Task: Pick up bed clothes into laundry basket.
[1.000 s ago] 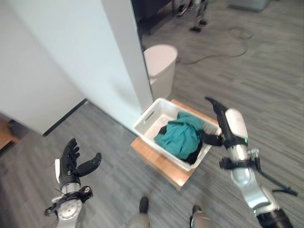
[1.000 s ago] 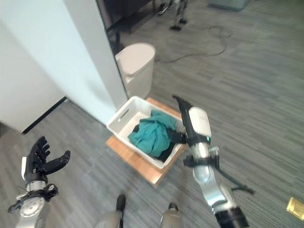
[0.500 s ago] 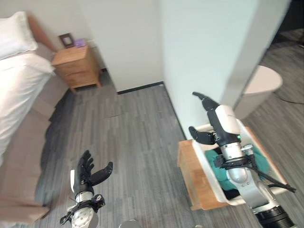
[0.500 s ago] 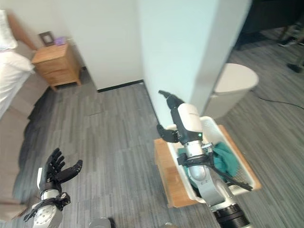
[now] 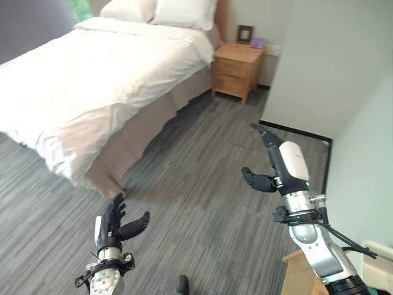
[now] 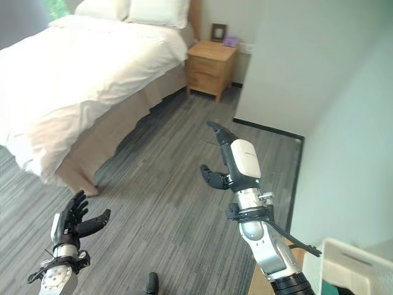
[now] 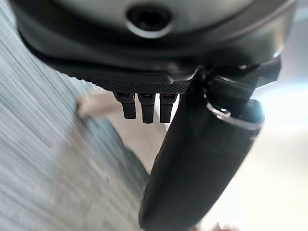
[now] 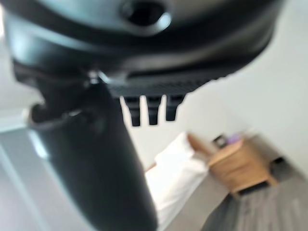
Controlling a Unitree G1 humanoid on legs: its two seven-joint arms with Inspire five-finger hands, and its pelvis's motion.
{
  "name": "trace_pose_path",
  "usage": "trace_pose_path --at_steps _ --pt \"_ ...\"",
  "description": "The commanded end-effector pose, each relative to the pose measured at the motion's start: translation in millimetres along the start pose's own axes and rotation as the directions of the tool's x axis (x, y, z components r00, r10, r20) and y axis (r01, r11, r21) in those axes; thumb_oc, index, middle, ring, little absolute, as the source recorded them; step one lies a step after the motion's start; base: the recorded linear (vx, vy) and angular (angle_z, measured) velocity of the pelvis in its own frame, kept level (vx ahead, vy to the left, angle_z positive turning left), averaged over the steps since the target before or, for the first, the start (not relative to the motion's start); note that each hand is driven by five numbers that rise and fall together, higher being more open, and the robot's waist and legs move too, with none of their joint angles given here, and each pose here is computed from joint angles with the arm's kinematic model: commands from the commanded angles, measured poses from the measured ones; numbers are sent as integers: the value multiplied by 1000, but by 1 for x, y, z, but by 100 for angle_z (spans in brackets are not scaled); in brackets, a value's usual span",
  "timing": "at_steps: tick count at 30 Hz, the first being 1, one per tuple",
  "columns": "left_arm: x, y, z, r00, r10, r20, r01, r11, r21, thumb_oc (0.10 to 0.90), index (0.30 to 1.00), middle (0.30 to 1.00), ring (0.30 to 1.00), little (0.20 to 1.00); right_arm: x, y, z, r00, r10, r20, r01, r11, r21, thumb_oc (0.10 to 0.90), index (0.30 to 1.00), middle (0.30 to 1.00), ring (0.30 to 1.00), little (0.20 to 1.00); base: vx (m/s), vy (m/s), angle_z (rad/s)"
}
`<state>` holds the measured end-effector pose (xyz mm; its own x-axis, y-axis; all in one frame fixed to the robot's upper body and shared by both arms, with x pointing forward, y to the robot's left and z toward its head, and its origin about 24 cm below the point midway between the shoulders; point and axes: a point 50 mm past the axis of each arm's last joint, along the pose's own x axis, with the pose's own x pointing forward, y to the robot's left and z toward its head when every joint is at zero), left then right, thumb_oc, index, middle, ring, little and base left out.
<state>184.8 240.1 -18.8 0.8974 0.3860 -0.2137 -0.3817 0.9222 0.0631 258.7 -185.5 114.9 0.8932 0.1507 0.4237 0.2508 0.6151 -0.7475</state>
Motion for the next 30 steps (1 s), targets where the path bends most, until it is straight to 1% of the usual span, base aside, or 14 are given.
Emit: trace_pose_path --at_steps 1,4,6,8,10,12,14,16,17,18,21,23,24,30 --pt "15 3 60 955 -65 288 53 997 47 800 900 900 900 900 39 -32 35 954 -245 173 233 968 88 800 900 900 900 900 109 -7 99" --pt "21 4 68 950 -48 307 41 999 31 800 900 900 900 900 43 -37 42 936 -306 172 274 943 187 800 900 900 900 900 71 -88 113" --pt "22 5 64 956 -12 292 13 1000 -2 800 900 900 900 900 44 -31 46 941 -289 175 244 940 239 800 900 900 900 900 24 -126 58" --pt "20 7 61 959 3 282 2 1000 -17 800 900 900 900 900 44 -29 47 945 -279 171 232 939 253 800 900 900 900 900 113 -57 62" --pt "14 17 51 968 48 244 -38 998 -46 800 900 900 900 900 42 -16 51 963 -221 151 152 916 371 800 900 900 900 900 161 -65 23" --pt "14 24 47 972 85 220 -72 995 -67 800 900 900 900 900 40 -1 45 986 -146 81 84 856 509 800 900 900 900 900 86 -59 10" --pt "12 29 46 972 102 214 -90 994 -66 800 900 900 900 900 34 7 40 995 -90 37 50 804 592 800 900 900 900 900 106 -68 25" --pt "6 37 45 969 123 213 -109 991 -74 800 900 900 900 900 27 10 31 999 -49 -1 39 773 633 800 900 900 900 900 133 -71 38" --pt "4 40 47 967 131 221 -117 990 -74 800 900 900 900 900 23 9 27 999 -40 -15 41 762 646 800 900 900 900 900 132 -91 37" --pt "0 47 48 959 170 228 -151 984 -99 800 900 900 900 900 15 5 19 998 -37 -47 59 753 656 800 900 900 900 900 93 -70 30" --pt "0 48 54 950 187 251 -161 980 -121 800 900 900 900 900 8 -1 9 995 -59 -84 100 757 646 800 900 900 900 900 35 -44 44" --pt "5 39 62 946 155 285 -119 983 -139 800 900 900 900 900 1 -15 -5 983 -118 -139 179 783 596 800 900 900 900 900 -105 -26 88" --pt "9 30 71 941 111 320 -64 986 -154 800 900 900 900 900 -4 -23 -14 968 -164 -188 243 792 561 800 900 900 900 900 -163 5 111" --pt "7 22 75 937 55 344 -10 991 -132 800 900 900 900 900 -13 -31 -29 945 -199 -260 313 788 530 800 900 900 900 900 -39 40 109"
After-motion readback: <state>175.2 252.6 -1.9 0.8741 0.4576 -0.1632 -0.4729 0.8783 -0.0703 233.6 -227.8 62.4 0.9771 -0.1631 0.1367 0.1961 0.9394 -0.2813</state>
